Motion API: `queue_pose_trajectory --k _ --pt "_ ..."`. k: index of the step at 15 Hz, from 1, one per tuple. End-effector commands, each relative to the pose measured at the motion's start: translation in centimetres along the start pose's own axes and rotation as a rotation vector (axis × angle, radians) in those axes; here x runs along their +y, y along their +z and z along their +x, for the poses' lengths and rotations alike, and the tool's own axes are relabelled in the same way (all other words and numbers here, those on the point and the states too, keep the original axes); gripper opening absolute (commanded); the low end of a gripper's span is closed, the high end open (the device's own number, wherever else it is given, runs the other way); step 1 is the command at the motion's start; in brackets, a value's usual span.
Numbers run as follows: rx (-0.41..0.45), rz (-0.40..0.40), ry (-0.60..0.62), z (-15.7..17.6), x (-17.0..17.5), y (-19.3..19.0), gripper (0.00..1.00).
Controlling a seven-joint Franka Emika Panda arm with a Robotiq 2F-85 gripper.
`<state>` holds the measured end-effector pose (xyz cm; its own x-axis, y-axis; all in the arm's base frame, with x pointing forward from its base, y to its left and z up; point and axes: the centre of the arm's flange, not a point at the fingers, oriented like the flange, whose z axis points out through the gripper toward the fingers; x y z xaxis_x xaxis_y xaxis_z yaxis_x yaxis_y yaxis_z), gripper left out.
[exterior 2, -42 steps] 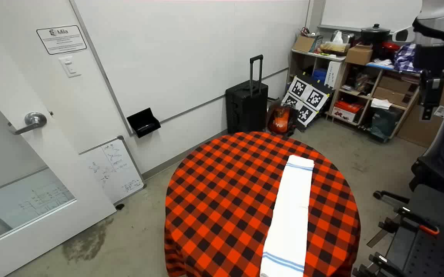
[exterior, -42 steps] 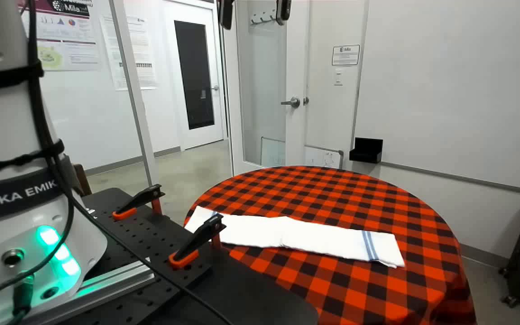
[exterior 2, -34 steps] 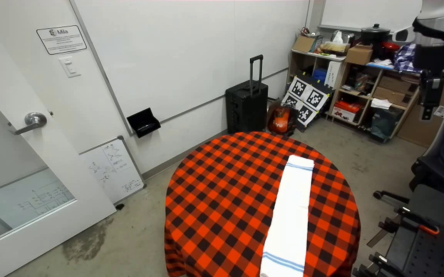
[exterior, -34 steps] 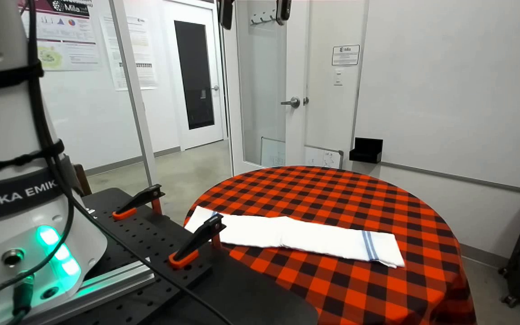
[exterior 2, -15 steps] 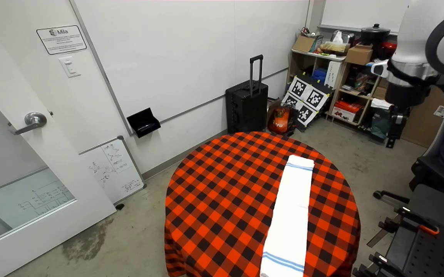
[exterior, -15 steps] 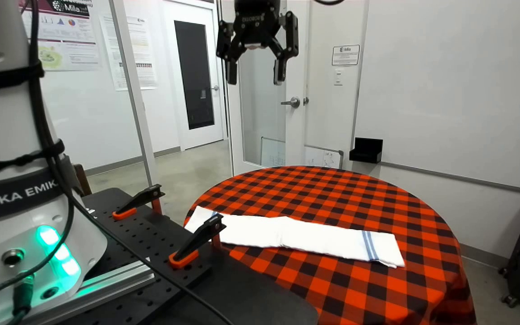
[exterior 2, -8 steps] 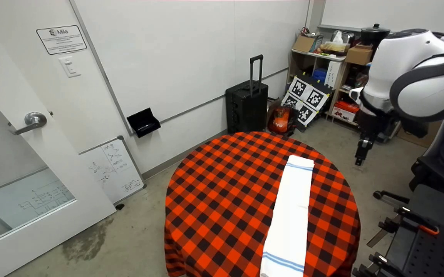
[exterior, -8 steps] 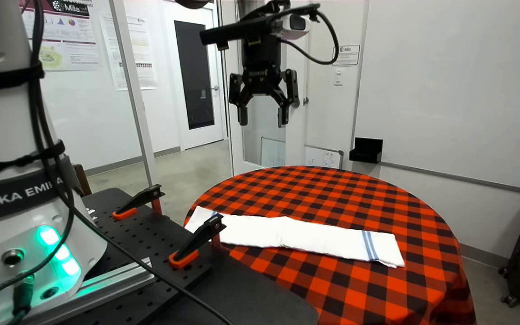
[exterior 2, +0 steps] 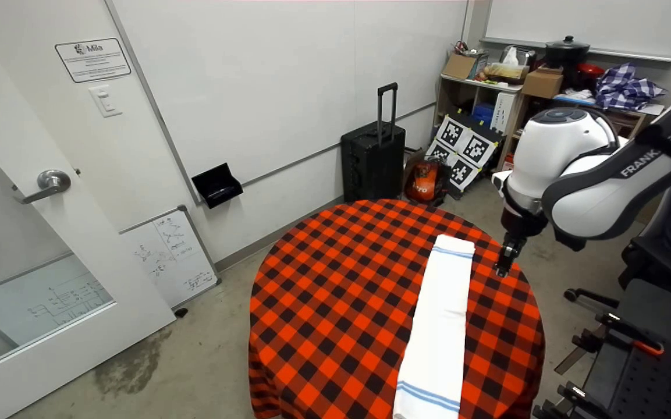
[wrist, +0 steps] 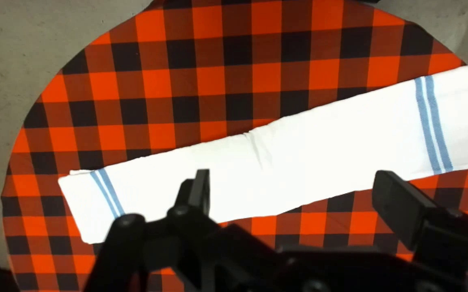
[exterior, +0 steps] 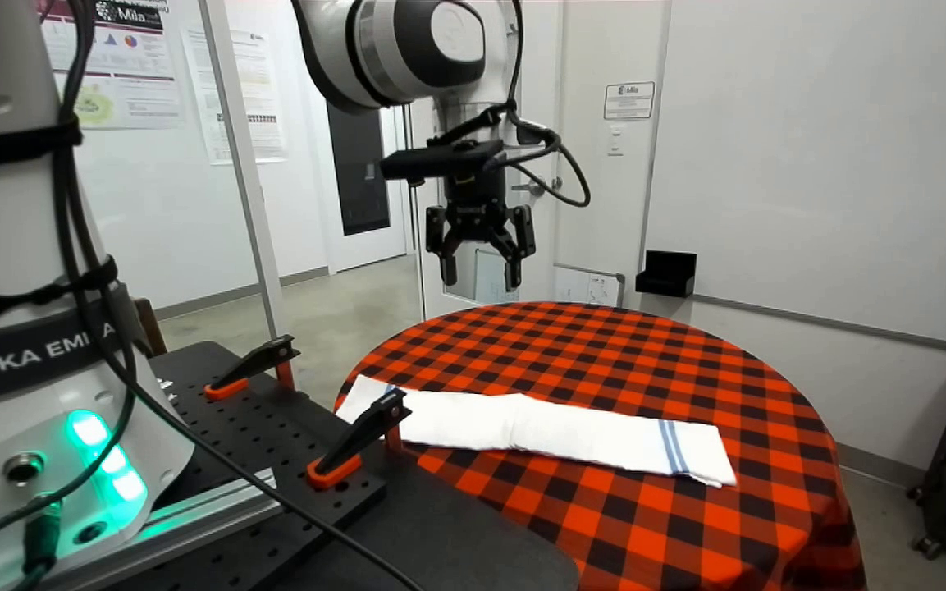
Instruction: Fold the towel
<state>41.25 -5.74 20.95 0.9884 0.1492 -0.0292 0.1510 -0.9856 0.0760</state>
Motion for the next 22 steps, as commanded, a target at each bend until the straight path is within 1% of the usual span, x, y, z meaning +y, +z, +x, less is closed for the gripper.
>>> queue_pose_trajectory --k 1,7,13,17,22 --pt "0.016 -0.022 0.002 4.1 -0.7 4.4 1.00" --pt "0.026 -0.058 0.047 9.0 -1.8 10.3 1.00" --pt "0.006 -0.078 0.037 14.0 -2.4 16.7 1.00" --pt "-0.007 -0.092 0.024 15.6 -2.1 21.0 1.00" --pt "-0.034 -0.100 0.035 16.5 -1.3 24.9 1.00"
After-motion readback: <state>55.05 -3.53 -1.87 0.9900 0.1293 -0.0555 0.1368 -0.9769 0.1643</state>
